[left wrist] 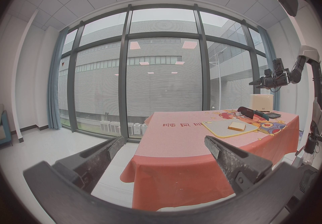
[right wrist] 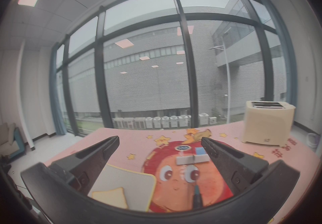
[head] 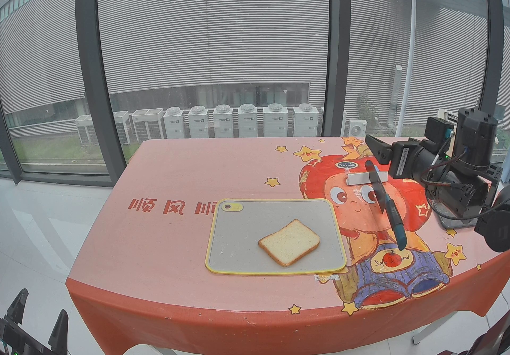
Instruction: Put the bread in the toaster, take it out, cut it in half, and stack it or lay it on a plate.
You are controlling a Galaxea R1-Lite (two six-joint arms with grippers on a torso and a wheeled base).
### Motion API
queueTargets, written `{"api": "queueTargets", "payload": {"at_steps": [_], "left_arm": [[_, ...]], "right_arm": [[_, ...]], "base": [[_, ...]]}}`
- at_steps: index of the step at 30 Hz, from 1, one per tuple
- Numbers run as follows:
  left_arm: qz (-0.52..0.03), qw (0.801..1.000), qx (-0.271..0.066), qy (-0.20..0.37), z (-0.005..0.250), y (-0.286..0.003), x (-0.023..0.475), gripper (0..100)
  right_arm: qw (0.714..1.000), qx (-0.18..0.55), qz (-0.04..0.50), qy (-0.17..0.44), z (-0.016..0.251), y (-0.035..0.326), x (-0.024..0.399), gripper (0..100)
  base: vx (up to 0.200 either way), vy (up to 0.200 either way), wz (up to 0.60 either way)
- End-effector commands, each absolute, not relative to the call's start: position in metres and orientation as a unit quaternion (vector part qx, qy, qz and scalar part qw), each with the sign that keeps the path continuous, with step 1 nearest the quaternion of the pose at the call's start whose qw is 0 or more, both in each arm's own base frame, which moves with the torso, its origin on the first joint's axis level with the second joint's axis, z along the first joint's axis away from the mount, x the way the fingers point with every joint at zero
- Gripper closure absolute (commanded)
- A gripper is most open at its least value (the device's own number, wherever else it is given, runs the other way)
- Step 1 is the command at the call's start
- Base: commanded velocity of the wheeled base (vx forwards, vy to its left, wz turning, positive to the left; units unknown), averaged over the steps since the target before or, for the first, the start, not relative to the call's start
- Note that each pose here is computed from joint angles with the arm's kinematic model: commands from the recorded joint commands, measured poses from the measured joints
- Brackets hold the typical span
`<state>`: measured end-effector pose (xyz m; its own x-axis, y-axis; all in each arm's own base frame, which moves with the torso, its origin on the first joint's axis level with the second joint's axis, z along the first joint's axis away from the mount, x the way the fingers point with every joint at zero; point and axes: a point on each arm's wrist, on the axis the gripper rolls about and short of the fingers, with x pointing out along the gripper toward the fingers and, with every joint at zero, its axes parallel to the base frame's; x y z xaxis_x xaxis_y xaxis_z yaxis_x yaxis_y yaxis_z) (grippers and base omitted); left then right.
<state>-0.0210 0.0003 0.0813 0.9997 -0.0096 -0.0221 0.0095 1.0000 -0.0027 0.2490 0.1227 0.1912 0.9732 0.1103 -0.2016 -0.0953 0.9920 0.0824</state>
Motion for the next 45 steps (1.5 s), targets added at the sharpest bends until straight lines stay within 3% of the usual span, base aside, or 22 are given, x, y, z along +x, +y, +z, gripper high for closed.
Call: {"api": "queueTargets", "payload": {"at_steps": [1, 17, 28, 45], "left_arm": [[-0.005, 1.0, -0.001, 0.02, 0.076, 0.0, -0.02, 0], [-0.005, 1.0, -0.001, 0.02, 0.076, 0.0, -0.02, 0], [-0.005, 1.0, -0.001, 0.02, 0.076, 0.0, -0.02, 0], [-0.005, 1.0, -0.001, 0.02, 0.076, 0.0, -0.02, 0]], "right_arm": [[0.991, 0.02, 0.024, 0.13, 0.188, 0.118, 0.243, 0], [0.975, -0.031, -0.036, 0.218, 0.138, 0.116, 0.26, 0], [0.964, -0.048, -0.039, 0.257, 0.112, 0.116, 0.265, 0], [0.958, -0.05, -0.055, 0.276, 0.088, 0.114, 0.28, 0]], "base": [[0.0, 0.0, 0.0], [0.0, 0.0, 0.0], [0.0, 0.0, 0.0], [0.0, 0.0, 0.0]]}}
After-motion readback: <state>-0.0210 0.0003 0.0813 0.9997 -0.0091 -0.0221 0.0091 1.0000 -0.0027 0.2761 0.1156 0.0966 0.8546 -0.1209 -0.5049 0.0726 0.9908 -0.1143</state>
